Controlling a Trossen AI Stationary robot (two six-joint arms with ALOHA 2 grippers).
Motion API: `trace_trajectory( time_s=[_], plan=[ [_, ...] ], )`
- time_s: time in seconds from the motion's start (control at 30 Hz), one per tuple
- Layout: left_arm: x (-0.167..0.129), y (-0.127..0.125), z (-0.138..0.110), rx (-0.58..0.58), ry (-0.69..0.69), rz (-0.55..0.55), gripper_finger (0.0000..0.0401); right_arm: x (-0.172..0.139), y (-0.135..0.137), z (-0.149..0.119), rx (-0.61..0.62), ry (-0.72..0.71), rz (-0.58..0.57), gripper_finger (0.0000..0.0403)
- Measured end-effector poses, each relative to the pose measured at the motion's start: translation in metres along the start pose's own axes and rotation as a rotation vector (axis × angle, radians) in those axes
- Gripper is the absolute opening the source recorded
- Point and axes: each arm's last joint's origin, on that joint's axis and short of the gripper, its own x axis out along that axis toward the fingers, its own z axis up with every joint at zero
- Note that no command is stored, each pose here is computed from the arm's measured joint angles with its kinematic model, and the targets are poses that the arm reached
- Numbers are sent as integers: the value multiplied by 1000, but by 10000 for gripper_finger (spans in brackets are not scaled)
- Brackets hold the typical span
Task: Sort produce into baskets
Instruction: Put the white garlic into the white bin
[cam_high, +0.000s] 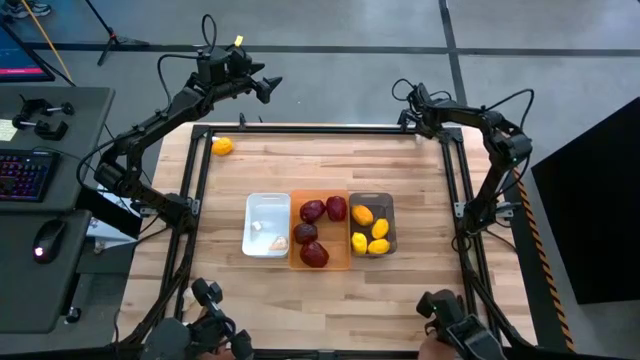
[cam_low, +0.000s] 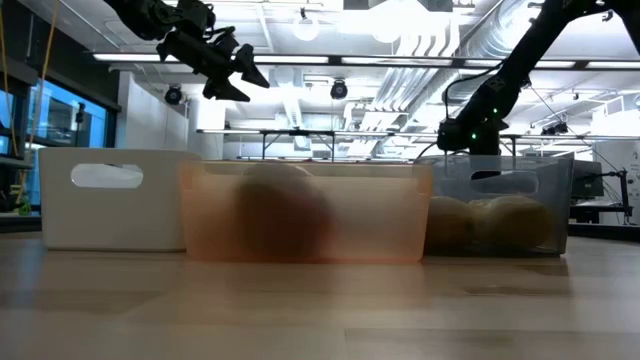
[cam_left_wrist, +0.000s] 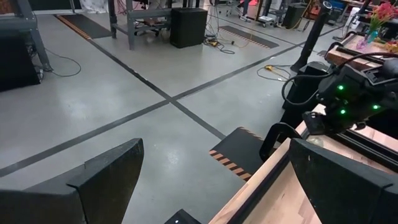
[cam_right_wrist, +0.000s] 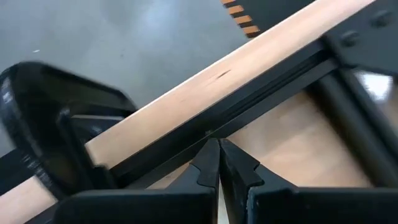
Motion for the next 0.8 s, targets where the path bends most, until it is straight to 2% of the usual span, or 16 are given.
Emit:
trace_trajectory(
  time_s=[0.27,0.47,0.6,0.8],
  plan=[
    [0,0,0,0,-1,0,390,6,-4,-5,-13,-13,23,0],
    [0,0,0,-25,-3,1,390,4,-2,-10,-94,9,28,0],
    [0,0,1,-44,-6,3,390,5,0,-24,-149,71,21,0],
    [0,0,1,-51,-6,3,390,-2,6,-36,-221,73,23,0]
  ],
)
